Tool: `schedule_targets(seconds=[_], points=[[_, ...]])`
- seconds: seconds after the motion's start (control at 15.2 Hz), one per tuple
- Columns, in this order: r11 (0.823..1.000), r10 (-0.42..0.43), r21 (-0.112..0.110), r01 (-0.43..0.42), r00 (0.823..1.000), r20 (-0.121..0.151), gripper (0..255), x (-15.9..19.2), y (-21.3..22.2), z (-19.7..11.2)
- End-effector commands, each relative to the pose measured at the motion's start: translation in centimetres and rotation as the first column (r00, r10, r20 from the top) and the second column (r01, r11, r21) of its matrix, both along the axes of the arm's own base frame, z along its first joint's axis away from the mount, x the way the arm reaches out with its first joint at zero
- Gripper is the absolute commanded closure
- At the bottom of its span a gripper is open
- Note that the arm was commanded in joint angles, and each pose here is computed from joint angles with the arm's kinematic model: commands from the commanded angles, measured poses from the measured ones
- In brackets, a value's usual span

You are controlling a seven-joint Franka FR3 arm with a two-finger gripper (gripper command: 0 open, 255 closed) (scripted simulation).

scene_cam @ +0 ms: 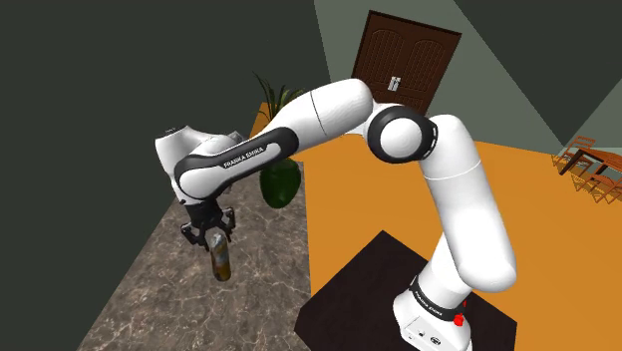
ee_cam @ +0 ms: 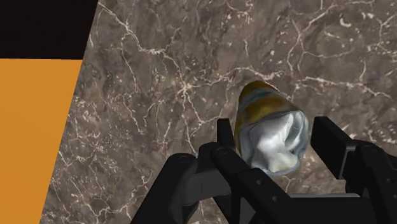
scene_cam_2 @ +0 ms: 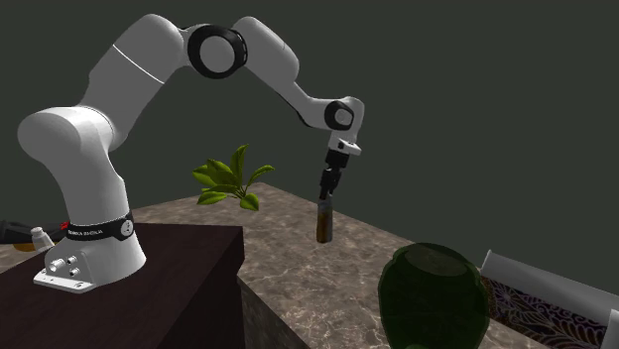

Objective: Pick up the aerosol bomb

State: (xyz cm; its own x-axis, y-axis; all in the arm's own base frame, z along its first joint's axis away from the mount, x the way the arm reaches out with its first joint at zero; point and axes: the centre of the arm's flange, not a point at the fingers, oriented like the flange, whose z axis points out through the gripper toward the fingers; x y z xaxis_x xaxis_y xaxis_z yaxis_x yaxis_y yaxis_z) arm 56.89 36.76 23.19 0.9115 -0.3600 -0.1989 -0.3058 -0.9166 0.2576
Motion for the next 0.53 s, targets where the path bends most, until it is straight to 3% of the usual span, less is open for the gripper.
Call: schedule_targets(seconds=[0.0,0.46], points=[[1.000,0.000,0.000,0.000,1.000,0.000,255,0.1,0.1,1.1],[1.000,0.000,0.000,0.000,1.000,0.000,255,0.1,0.1,3.8]])
